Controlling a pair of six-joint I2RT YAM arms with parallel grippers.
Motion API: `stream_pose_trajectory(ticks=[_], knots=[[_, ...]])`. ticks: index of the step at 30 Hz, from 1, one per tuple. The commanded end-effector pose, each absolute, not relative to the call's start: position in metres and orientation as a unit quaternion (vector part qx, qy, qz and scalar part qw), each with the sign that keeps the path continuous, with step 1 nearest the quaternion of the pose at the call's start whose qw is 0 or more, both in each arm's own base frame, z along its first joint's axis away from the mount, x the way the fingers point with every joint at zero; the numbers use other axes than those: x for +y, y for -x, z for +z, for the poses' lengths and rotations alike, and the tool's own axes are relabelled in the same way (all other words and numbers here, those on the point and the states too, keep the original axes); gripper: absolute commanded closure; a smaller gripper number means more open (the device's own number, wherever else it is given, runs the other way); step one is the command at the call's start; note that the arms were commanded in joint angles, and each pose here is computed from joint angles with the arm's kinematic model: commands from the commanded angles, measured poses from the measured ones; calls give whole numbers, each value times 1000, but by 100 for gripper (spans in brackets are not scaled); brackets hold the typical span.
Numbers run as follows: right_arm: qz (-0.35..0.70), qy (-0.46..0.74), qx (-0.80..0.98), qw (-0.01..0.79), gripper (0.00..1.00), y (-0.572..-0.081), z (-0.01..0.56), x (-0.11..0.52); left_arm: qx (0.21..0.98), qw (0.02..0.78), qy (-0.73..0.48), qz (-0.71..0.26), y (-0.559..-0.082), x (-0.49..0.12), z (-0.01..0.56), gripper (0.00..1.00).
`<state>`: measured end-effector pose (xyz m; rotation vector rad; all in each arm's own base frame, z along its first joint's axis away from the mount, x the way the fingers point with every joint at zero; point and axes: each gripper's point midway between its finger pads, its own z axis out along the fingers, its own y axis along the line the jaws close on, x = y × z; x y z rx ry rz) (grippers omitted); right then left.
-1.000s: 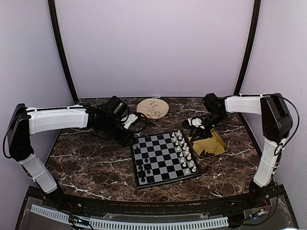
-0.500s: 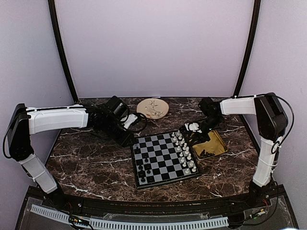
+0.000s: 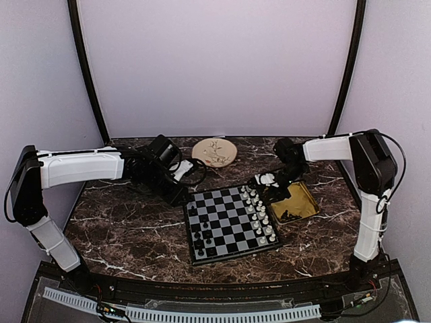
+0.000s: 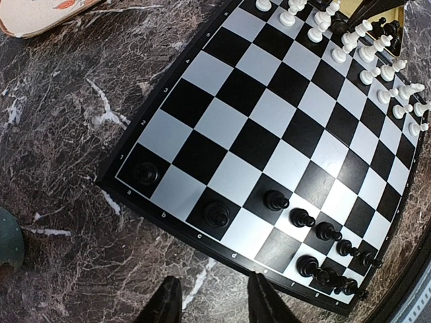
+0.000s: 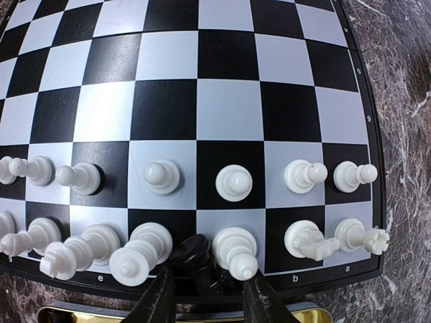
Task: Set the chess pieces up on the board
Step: Pick up the knight from the chessboard.
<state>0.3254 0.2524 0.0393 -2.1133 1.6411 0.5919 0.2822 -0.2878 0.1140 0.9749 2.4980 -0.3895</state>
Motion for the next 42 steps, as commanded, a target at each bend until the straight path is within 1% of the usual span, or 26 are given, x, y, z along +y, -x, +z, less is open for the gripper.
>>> stream_pose_trajectory(ticks=[1, 12, 17, 22, 29, 36, 39, 42], knots=[[214, 758, 588, 183, 68, -326, 34, 256, 900, 212, -349, -151, -279, -290, 119, 64], [200, 765, 593, 150, 86, -318, 30, 244, 899, 212, -352, -154, -281, -292, 115, 64], [197, 764, 596, 148, 91, -315, 34, 241, 898, 211, -353, -158, -281, -295, 112, 64], [186, 752, 613, 156, 93, -324, 42, 235, 897, 212, -353, -159, -282, -296, 112, 64], [177, 718, 649, 178, 93, -345, 61, 220, 894, 219, -354, -167, -284, -300, 113, 65], [158, 698, 672, 193, 93, -353, 77, 208, 889, 224, -359, -175, -284, -303, 111, 65], [123, 689, 688, 192, 93, -362, 83, 199, 887, 226, -360, -179, -283, -304, 112, 65], [45, 681, 707, 185, 93, -377, 87, 182, 886, 232, -360, -179, -283, -303, 114, 65]])
